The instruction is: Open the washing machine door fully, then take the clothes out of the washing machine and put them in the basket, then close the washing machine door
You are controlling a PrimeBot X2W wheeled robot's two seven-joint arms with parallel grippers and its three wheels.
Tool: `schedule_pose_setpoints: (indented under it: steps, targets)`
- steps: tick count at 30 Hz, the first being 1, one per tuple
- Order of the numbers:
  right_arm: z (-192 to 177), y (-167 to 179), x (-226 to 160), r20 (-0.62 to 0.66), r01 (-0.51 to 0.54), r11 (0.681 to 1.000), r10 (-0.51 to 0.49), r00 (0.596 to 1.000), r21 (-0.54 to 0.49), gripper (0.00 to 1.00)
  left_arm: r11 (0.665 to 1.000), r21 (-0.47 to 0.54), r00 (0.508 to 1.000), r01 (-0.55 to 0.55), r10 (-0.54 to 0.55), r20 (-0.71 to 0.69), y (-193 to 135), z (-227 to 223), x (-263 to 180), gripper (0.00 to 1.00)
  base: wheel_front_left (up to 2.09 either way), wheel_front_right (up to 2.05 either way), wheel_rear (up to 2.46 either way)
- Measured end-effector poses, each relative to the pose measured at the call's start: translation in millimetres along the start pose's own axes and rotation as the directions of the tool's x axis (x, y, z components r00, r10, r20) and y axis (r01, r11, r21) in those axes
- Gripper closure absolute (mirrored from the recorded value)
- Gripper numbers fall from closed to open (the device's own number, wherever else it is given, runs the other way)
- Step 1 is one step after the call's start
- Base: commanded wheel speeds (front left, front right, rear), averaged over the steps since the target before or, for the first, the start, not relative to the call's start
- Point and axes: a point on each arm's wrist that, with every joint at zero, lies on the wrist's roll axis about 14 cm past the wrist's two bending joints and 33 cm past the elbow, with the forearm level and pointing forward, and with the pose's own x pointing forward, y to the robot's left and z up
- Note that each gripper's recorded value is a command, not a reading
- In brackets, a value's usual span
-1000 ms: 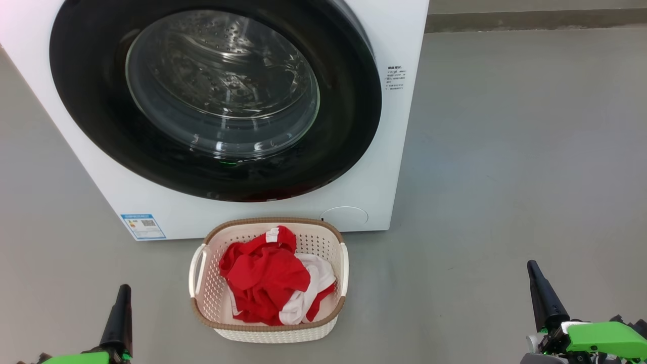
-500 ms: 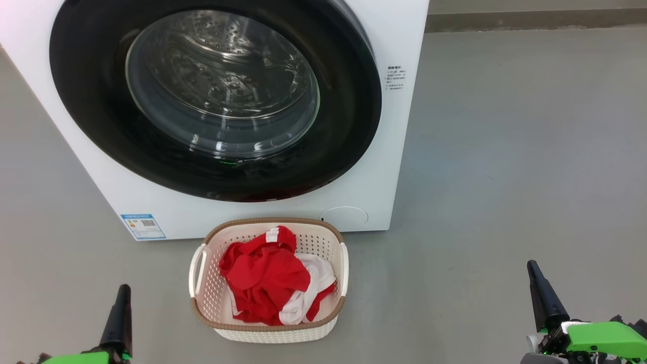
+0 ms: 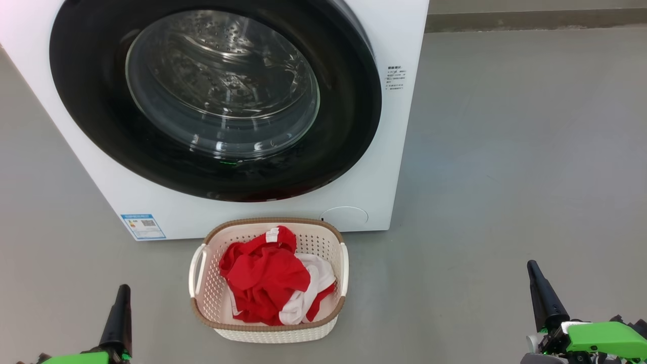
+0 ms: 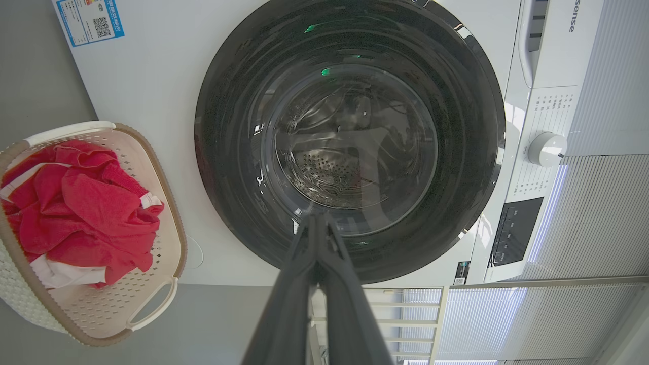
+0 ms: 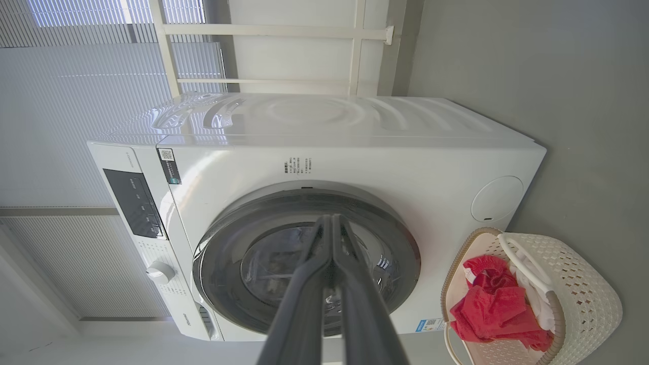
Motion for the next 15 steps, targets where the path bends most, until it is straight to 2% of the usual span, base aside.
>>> schedule_pose_setpoints:
  steps: [15]
  targets:
    - [0.0, 0.1, 0.0, 0.0, 0.0, 1.0, 0.0, 1.0, 0.0, 1.0, 1.0, 0.003, 1.0, 0.0, 0.0, 0.001, 0.0, 0.2, 0.0, 1.0, 0.0, 0.0, 0.0]
